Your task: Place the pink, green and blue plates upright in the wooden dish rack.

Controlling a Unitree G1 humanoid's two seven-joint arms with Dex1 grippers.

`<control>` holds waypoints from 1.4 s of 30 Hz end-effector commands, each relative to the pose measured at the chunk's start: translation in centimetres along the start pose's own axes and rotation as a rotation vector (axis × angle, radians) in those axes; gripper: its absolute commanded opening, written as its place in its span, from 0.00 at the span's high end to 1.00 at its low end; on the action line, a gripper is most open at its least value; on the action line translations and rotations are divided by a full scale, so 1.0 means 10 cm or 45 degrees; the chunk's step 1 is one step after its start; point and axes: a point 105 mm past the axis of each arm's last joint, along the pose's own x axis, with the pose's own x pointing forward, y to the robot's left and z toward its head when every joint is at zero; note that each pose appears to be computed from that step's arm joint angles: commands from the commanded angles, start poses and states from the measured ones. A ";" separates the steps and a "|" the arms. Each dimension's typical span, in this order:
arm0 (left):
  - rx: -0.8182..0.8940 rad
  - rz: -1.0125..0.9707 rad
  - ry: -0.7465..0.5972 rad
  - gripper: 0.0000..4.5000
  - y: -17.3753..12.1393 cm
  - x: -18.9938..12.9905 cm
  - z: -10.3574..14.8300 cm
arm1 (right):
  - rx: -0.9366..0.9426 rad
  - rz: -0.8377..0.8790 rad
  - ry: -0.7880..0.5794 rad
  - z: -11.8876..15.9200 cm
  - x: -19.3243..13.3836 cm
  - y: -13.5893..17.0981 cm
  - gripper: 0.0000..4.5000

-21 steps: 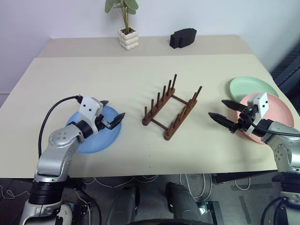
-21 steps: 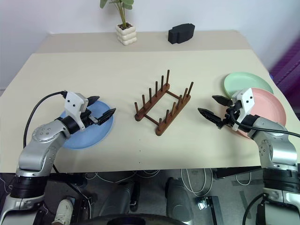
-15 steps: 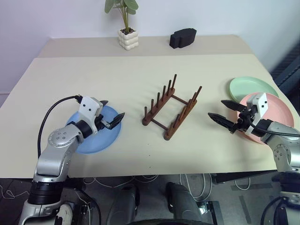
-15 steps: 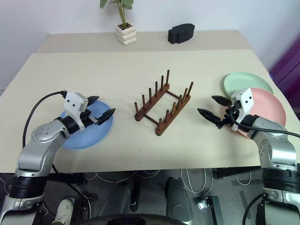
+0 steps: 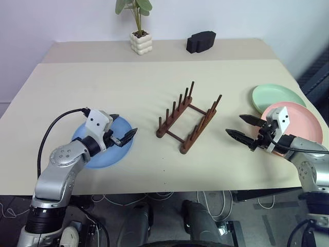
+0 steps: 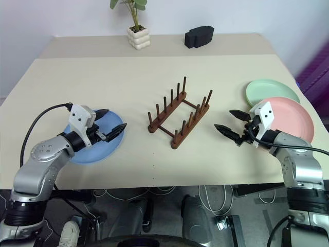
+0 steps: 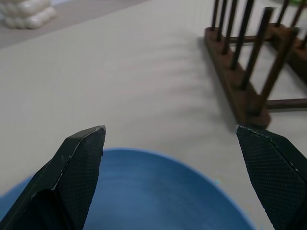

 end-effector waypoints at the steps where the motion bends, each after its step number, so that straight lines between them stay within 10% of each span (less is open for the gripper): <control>1: 0.001 -0.129 -0.041 0.00 -0.12 -0.08 0.15 | -0.058 -0.009 -0.070 0.20 -0.05 0.03 0.01; 25: -0.014 -0.697 0.153 0.00 -1.31 0.51 -0.18 | 0.032 -0.063 -0.043 0.12 -0.32 0.54 0.01; 42: 0.033 -0.535 0.199 0.00 -1.40 0.88 -0.30 | 0.155 0.051 -0.022 0.11 -0.35 0.86 0.01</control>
